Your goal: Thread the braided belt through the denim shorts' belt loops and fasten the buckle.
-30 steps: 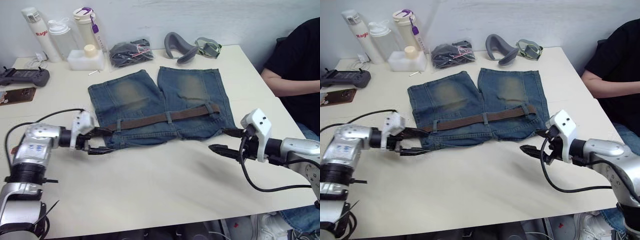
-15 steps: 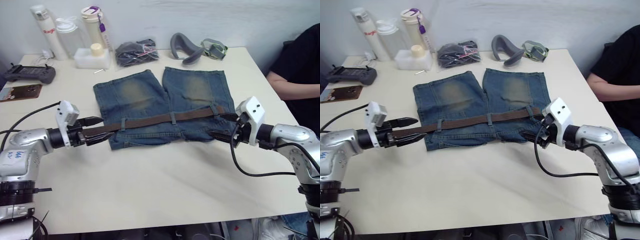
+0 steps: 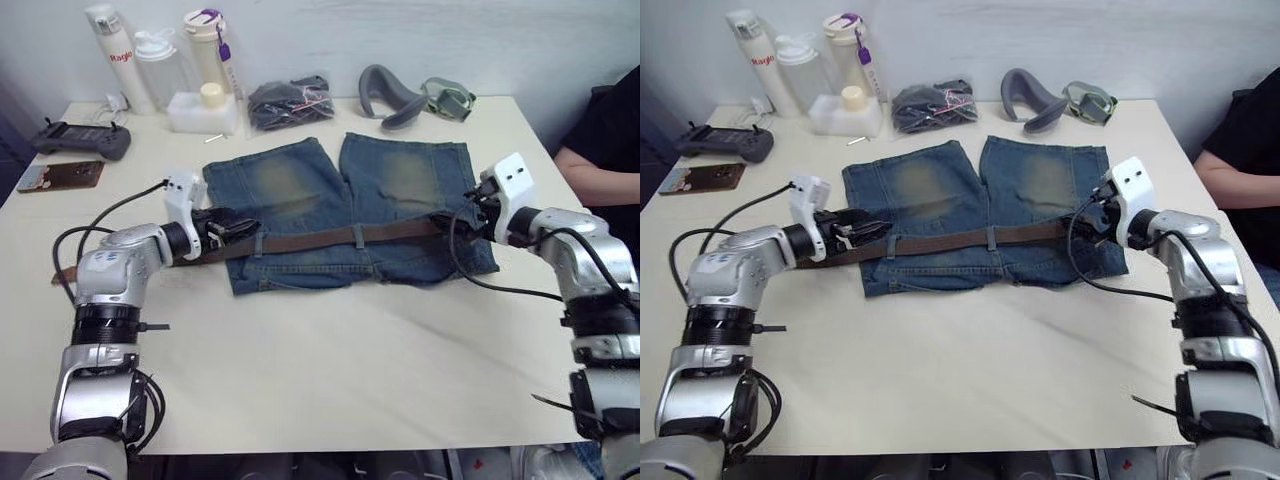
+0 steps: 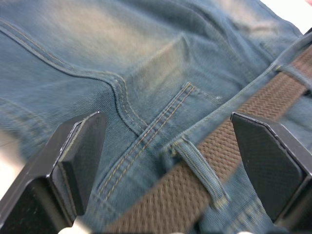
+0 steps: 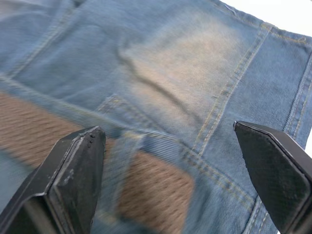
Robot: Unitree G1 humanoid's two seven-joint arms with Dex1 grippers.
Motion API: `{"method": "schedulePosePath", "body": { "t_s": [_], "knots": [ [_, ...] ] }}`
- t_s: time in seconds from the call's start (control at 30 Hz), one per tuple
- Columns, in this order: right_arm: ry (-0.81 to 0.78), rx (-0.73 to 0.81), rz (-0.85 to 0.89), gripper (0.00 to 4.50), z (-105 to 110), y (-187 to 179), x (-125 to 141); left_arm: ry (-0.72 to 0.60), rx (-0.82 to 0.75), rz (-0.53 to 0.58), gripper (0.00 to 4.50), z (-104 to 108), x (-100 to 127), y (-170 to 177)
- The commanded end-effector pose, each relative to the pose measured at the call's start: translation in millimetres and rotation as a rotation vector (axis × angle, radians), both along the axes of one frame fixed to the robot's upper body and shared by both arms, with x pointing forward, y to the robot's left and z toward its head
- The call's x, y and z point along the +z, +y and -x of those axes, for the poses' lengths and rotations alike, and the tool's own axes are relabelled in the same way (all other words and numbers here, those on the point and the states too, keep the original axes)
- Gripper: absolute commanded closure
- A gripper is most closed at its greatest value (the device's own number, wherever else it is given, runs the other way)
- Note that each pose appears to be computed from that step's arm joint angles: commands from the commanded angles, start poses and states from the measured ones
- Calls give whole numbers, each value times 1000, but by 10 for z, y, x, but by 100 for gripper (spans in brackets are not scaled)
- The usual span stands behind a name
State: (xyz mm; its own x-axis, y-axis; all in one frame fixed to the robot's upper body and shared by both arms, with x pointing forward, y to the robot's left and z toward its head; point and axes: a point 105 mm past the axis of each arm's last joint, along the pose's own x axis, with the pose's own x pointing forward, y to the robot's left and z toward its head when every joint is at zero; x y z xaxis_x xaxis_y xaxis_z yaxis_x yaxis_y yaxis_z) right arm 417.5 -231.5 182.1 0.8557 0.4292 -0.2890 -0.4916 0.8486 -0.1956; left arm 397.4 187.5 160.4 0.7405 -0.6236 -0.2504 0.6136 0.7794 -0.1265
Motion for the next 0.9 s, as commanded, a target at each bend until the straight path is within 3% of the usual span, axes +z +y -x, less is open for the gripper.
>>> {"method": "schedulePosePath", "body": {
  "t_s": [0.03,0.2,0.3,0.4,0.43,0.5,0.73,0.8,0.9],
  "knots": [
    [-30,5,0,0,-97,-55,109,-4,-16,-28,5,-34,42,8],
    [-17,18,-34,0,-151,-59,121,8,-22,-31,5,-51,16,5],
    [136,99,-48,0,-35,-5,-156,22,-91,-8,5,3,-24,-156],
    [196,135,-75,0,41,18,-253,51,-137,5,5,70,-46,-210],
    [208,140,-75,42,59,16,-275,61,-144,3,0,90,-62,-209],
    [221,152,-78,88,93,20,-305,78,-155,-2,59,131,-96,-190],
    [50,242,-45,397,225,75,-91,14,-190,-9,342,198,20,-143],
    [-52,299,29,410,392,110,-22,-29,-212,-29,428,272,82,-111],
    [-201,327,92,410,600,173,67,-82,-290,-18,450,475,142,-150]
  ]
}}
